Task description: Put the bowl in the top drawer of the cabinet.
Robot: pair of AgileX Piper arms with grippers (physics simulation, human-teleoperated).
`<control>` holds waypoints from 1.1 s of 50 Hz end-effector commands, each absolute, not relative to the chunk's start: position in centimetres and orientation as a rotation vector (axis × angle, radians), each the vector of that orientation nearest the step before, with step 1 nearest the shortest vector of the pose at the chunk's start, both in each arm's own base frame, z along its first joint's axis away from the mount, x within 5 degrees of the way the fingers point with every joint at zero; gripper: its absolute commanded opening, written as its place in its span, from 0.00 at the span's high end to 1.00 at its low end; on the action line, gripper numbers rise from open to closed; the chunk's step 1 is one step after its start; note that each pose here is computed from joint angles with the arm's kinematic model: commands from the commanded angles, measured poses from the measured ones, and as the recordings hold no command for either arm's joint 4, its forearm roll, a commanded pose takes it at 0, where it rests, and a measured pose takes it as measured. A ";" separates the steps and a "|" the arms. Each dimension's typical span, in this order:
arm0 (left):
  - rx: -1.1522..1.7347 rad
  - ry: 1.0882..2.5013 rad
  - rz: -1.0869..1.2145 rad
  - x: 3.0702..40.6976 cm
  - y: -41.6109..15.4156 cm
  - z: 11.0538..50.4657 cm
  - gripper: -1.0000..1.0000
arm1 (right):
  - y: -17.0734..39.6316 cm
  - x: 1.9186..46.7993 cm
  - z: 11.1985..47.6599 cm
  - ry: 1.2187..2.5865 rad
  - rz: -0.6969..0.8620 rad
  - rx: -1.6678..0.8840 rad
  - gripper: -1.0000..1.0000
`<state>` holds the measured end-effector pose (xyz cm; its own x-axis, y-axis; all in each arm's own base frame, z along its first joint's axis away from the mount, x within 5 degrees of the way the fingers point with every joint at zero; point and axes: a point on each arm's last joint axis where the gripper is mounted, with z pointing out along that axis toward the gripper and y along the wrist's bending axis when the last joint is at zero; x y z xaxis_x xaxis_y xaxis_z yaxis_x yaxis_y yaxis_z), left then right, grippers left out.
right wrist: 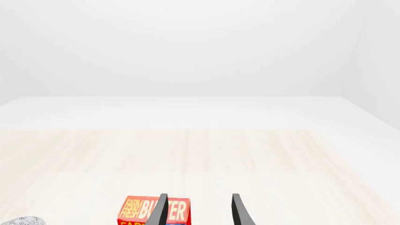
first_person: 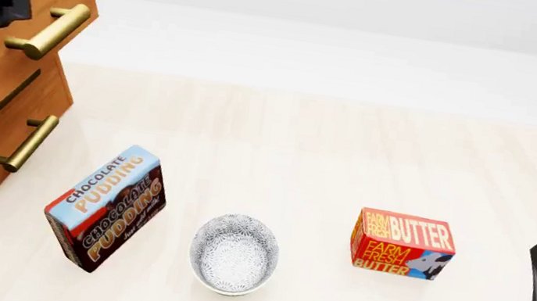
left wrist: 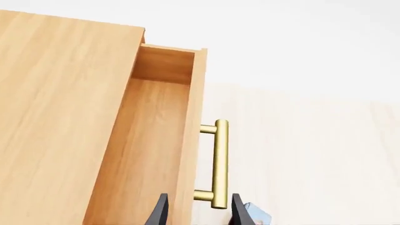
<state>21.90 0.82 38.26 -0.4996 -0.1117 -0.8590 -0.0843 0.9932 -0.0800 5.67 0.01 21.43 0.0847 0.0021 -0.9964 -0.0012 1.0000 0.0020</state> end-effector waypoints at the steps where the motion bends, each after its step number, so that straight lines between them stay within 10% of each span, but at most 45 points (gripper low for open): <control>1: -0.148 2.124 -0.046 22.3 0.7 37.1 0.00 | 0.0 5.7 21.4 1.486 0.002 0.001 0.00; 55: 0.027 2.190 -0.135 22.4 -3.0 35.3 0.00 | 0.0 5.7 21.4 1.486 0.003 0.001 0.00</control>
